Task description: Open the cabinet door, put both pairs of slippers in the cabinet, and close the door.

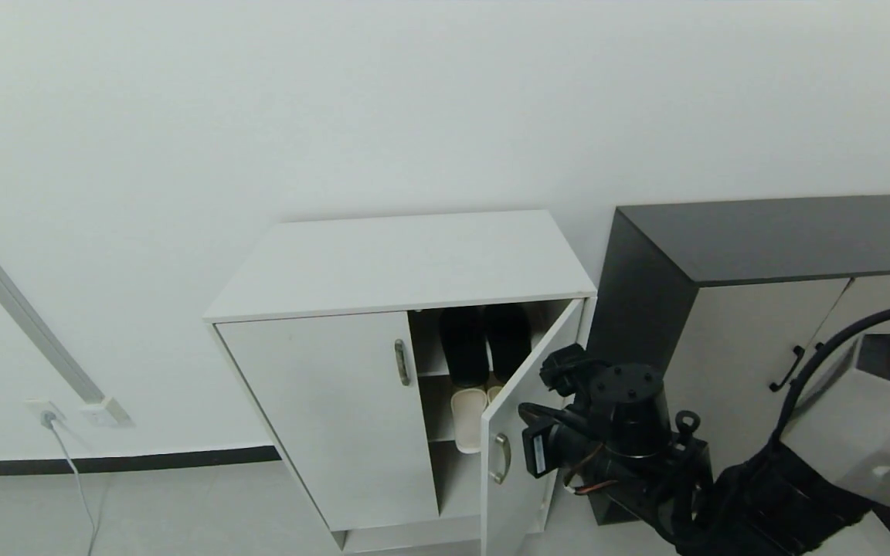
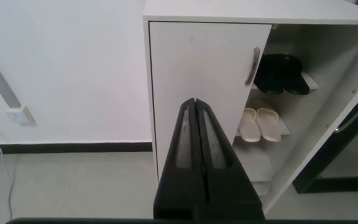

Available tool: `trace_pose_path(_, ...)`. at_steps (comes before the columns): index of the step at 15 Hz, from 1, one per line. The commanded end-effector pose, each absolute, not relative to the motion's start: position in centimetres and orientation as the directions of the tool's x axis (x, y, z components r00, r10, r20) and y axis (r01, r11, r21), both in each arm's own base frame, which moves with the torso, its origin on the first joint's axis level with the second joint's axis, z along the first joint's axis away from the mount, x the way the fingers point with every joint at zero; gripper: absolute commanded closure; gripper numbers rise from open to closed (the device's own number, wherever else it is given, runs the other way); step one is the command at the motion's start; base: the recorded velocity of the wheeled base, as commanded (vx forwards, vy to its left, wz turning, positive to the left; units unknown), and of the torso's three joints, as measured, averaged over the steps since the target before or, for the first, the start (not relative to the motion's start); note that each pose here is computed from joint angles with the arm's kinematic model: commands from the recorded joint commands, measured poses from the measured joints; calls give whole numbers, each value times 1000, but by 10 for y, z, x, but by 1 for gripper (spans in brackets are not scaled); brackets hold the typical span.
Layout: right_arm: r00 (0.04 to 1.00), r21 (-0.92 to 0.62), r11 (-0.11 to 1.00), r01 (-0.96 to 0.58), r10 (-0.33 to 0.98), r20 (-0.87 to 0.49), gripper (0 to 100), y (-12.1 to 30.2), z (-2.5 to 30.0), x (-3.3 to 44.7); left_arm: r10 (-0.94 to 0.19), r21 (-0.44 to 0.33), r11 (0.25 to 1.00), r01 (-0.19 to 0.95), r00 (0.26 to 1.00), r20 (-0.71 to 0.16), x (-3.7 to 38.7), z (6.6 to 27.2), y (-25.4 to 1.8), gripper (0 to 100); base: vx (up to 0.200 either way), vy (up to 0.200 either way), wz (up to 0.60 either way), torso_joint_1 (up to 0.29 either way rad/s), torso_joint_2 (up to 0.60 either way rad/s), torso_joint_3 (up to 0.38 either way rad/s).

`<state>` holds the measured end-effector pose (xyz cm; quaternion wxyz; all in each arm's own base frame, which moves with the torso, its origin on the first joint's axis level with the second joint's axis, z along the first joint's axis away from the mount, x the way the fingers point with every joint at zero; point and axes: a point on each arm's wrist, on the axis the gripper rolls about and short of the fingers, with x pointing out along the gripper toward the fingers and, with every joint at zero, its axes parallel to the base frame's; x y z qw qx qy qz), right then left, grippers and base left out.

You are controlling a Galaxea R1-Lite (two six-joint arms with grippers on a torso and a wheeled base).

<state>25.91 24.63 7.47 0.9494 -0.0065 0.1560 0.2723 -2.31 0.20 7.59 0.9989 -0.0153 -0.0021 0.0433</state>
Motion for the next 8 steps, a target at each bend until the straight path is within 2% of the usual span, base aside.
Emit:
trace_pose_path(1, 802, 66, 857, -510, 502, -325, 100, 253, 57, 271, 87, -31, 996, -87, 996, 2, -23, 76, 2, 100, 0, 0, 0, 0, 0, 0)
trace_pose_path(8, 827, 78, 868, -491, 492, -272, 100, 269, 49, 307, 90, -32, 995, -90, 996, 2, -23, 76, 2, 100, 0, 0, 0, 0, 0, 0)
